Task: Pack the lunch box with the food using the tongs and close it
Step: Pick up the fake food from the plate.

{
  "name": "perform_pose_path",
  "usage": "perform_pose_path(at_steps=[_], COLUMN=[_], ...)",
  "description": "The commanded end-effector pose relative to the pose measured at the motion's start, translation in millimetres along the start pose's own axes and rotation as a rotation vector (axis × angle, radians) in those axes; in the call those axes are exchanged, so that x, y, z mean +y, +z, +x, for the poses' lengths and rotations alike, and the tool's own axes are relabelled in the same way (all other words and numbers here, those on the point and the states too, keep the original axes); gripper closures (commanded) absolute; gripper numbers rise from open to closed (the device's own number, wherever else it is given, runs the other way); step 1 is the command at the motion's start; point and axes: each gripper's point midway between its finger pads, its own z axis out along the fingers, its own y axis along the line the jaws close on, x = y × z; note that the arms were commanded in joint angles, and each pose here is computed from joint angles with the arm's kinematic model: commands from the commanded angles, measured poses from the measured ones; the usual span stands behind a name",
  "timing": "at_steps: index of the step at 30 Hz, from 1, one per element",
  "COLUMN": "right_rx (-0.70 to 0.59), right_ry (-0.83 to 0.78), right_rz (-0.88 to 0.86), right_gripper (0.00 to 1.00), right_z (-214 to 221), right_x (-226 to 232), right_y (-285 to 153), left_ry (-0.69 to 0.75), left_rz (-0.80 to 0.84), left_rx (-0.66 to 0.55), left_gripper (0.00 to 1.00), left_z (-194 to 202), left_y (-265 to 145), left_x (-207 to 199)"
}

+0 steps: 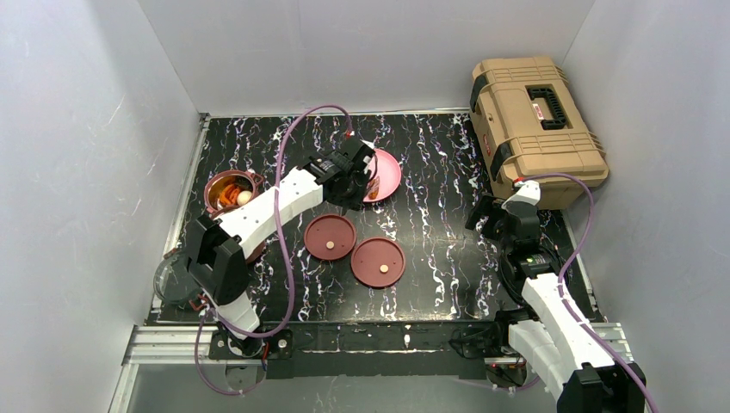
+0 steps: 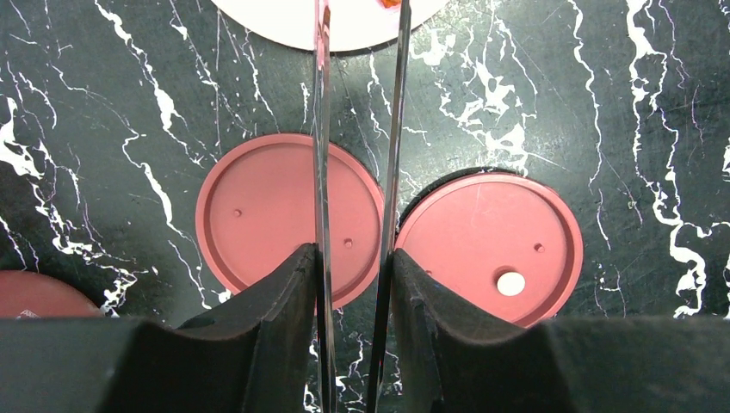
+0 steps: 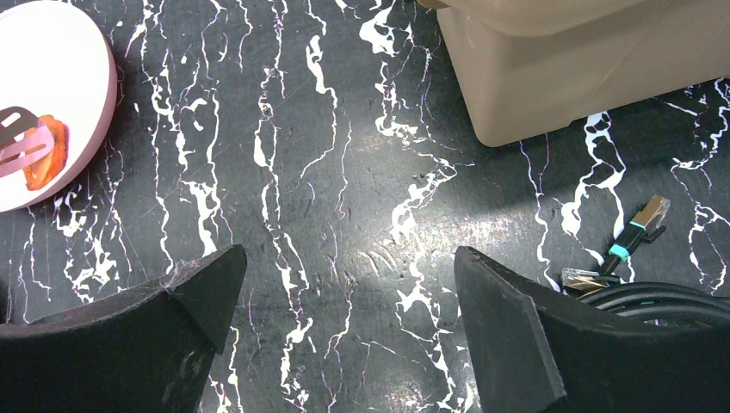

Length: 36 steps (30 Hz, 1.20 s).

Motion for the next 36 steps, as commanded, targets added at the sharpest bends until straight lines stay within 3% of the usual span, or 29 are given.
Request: perform_pose_path(at_steps=[1, 29, 36], right_rx=[-0.053, -0.038, -0.039], right_ry=[0.014, 0.014, 0.015], right_rz=[-0.016, -0.016, -0.017], right_gripper=[0.0, 0.0, 0.0], right_z=[-17.1, -13.8, -14.0], right_x=[5.5, 5.8, 6.1], right_y=[0.0, 2.2, 2.3], left_ry=[0.009, 0.079, 0.082], left_rz=[-0.007, -0.053, -0.126], left_rx=[-0.013, 0.035, 0.045], left_gripper=[0.66, 0.67, 0.74], left_z=[-7.9, 0.0, 1.5], left_y=[-5.7, 3.4, 0.3], left_x=[-1.6, -6.5, 6.7])
